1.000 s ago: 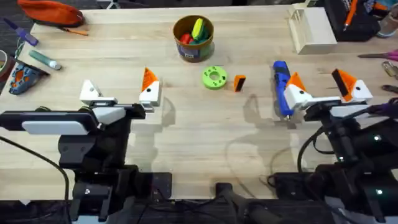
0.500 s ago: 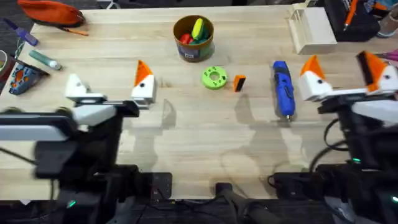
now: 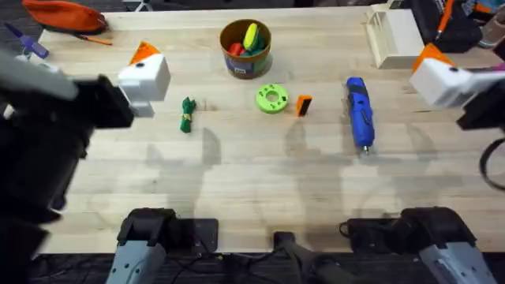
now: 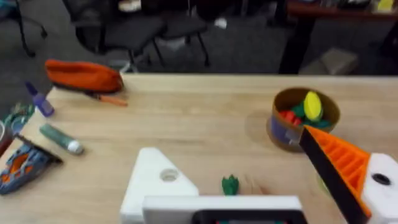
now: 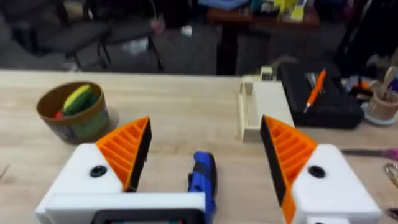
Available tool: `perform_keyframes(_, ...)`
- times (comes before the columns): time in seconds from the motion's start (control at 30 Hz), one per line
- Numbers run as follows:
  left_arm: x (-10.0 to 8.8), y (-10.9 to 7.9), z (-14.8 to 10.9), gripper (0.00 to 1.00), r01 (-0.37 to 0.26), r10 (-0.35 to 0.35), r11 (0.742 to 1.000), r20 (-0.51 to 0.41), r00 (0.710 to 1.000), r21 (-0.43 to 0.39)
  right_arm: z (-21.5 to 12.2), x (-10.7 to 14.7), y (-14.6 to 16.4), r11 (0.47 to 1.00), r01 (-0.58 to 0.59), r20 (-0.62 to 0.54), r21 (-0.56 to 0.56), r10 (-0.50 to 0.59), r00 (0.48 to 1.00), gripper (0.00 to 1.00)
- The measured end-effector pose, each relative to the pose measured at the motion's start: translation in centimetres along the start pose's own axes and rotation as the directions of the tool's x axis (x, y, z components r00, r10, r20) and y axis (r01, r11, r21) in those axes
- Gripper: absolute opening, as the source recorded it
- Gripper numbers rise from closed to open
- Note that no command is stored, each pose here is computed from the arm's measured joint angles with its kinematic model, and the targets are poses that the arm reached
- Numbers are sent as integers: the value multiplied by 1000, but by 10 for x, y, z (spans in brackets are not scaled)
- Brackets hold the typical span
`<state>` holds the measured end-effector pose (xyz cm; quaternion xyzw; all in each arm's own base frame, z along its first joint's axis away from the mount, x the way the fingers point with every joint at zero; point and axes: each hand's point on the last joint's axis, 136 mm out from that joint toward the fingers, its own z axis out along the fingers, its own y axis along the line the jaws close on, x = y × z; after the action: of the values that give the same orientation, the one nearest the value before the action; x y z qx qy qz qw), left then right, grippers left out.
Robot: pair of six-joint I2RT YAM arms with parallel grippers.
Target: Pick up the gripper from the table and insert it into the empty holder that is missing its gripper. Then pick up a screw, insert it into the mounting hole, and use the screwdriver to tighten it. Finally, clean up the table by picking up the vegetable and placing it into the bucket.
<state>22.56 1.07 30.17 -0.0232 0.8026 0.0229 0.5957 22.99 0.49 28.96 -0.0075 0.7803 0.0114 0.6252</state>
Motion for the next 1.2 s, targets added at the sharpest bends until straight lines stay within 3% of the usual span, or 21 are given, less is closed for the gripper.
perform_keyframes(0.17,-1,-1,14,985,-13,13,1000,-182,983,-2,12,5,0,1000,-5,-222,0,5,975,993)
perform_keyframes(0.33,2,-2,27,985,-25,23,1000,-339,941,-1,20,20,0,1000,-12,-451,1,11,892,992)
perform_keyframes(0.47,16,-2,40,985,-35,32,999,-463,886,1,27,35,0,1000,-15,-587,4,15,810,992)
perform_keyframes(0.6,42,-3,53,985,-45,40,999,-592,805,5,34,57,0,1000,-18,-691,6,17,722,992)
perform_keyframes(0.7,61,-3,61,985,-51,45,999,-667,744,9,40,70,-1,1000,-19,-738,8,19,675,992)
perform_keyframes(0.83,76,-4,69,985,-56,48,998,-721,692,12,45,76,-1,1000,-19,-757,8,19,653,993)
perform_keyframes(0.97,85,-4,73,985,-58,49,998,-749,660,14,45,77,-1,1000,-19,-760,9,19,650,993)
perform_keyframes(1.1,89,-10,83,985,-37,55,998,-755,653,41,46,77,-1,1000,-20,-761,8,19,649,992)
perform_keyframes(1.2,98,-17,90,985,-15,64,997,-782,620,69,46,77,-1,1000,-19,-761,9,19,649,992)
